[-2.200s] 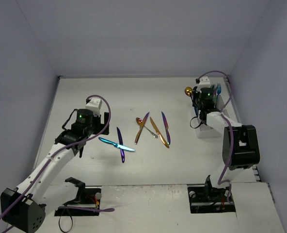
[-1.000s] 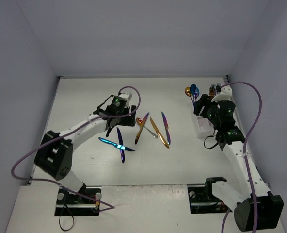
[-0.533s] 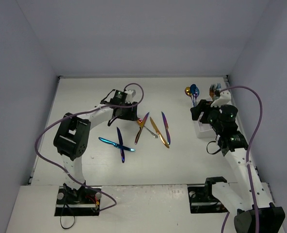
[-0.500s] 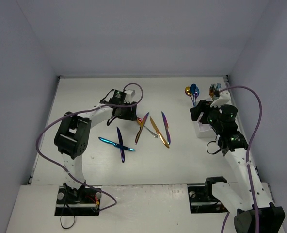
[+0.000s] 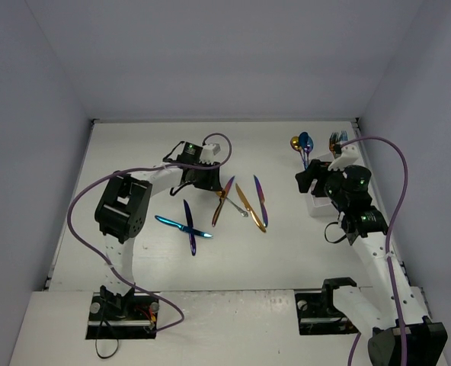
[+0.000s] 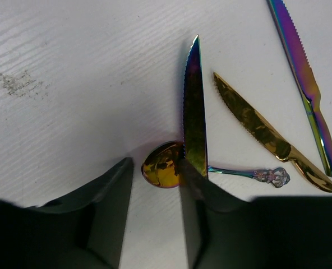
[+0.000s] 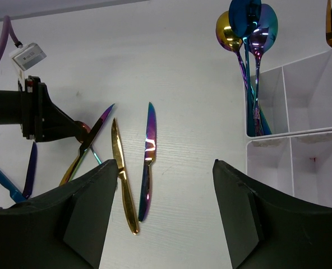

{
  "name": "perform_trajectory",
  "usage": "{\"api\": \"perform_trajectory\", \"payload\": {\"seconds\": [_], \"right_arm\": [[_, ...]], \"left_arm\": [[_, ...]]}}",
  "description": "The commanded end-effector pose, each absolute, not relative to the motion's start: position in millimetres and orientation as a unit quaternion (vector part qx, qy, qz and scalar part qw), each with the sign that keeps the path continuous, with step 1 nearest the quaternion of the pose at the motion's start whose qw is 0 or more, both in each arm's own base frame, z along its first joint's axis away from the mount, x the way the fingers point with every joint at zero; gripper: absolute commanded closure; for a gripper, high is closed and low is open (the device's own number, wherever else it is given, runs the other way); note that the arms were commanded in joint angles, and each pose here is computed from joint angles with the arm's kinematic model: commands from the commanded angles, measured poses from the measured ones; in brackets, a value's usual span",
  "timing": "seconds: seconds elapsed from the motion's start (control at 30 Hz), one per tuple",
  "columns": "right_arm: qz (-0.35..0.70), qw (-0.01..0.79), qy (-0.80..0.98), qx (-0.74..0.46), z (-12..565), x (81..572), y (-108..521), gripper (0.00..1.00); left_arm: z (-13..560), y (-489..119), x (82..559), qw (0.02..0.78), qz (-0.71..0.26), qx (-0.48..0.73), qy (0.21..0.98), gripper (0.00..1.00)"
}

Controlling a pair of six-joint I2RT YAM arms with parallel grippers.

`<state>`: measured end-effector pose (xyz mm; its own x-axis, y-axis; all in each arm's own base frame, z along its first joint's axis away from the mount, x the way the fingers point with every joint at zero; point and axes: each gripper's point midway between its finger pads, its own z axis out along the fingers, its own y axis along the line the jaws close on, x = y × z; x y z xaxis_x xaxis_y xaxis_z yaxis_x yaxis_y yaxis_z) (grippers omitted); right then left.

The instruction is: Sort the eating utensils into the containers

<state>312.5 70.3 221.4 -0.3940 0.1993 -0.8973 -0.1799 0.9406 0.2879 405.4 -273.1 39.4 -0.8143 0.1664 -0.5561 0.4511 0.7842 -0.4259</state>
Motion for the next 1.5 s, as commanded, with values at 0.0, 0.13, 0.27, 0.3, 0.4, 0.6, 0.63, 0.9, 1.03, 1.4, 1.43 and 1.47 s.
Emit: {"api": "perform_trajectory", "payload": {"seconds": [0.0,0.13,0.27,0.3,0.4,0.6,0.63,0.9,1.03,1.4,1.43,1.47], "right_arm": [[0.186,0.568,0.802,-0.007,234.0,314.0,77.2,0.34],[0.186,0.567,0.803,-0.004,233.3,312.9,76.7,0.33],[0.187,0.567,0.802,-0.005,234.2,312.3,77.4,0.33],[0.187,0.567,0.802,-0.004,234.7,312.3,77.0,0.33],[0.187,0.567,0.802,-0.005,235.1,311.9,77.4,0.33],[0.190,0.567,0.802,-0.008,236.8,311.4,78.4,0.33],[0.190,0.567,0.802,-0.009,236.9,311.0,78.5,0.32],[0.192,0.568,0.800,-0.014,238.7,306.8,79.4,0.32],[0.195,0.569,0.799,-0.018,240.3,305.0,81.0,0.32],[0.231,0.560,0.786,-0.127,255.6,303.6,126.5,0.30],[0.222,0.562,0.785,-0.136,256.2,305.8,130.0,0.30],[0.222,0.563,0.781,-0.152,260.5,306.2,140.3,0.30]], "left_arm": [[53.2,-282.0,418.3,0.278,-0.291,0.189,0.896,0.78],[51.6,-278.5,418.6,0.281,-0.285,0.187,0.897,0.95],[56.6,-266.3,426.9,0.296,-0.269,0.180,0.899,1.00],[59.8,-262.2,430.8,0.303,-0.265,0.176,0.898,1.00],[71.6,-243.0,448.6,0.329,-0.245,0.156,0.898,1.00],[97.4,-195.1,490.7,0.387,-0.182,0.111,0.897,1.00],[103.0,-190.7,496.9,0.396,-0.174,0.110,0.895,1.00],[136.1,-138.6,530.5,0.455,-0.052,0.082,0.885,1.00],[158.7,-109.5,538.8,0.482,-0.010,0.048,0.875,1.00],[256.1,-150.0,480.3,0.540,-0.093,0.103,0.830,1.00],[260.4,-160.3,472.2,0.540,-0.101,0.113,0.828,1.00],[265.0,-167.9,464.1,0.542,-0.105,0.120,0.825,1.00]]}}
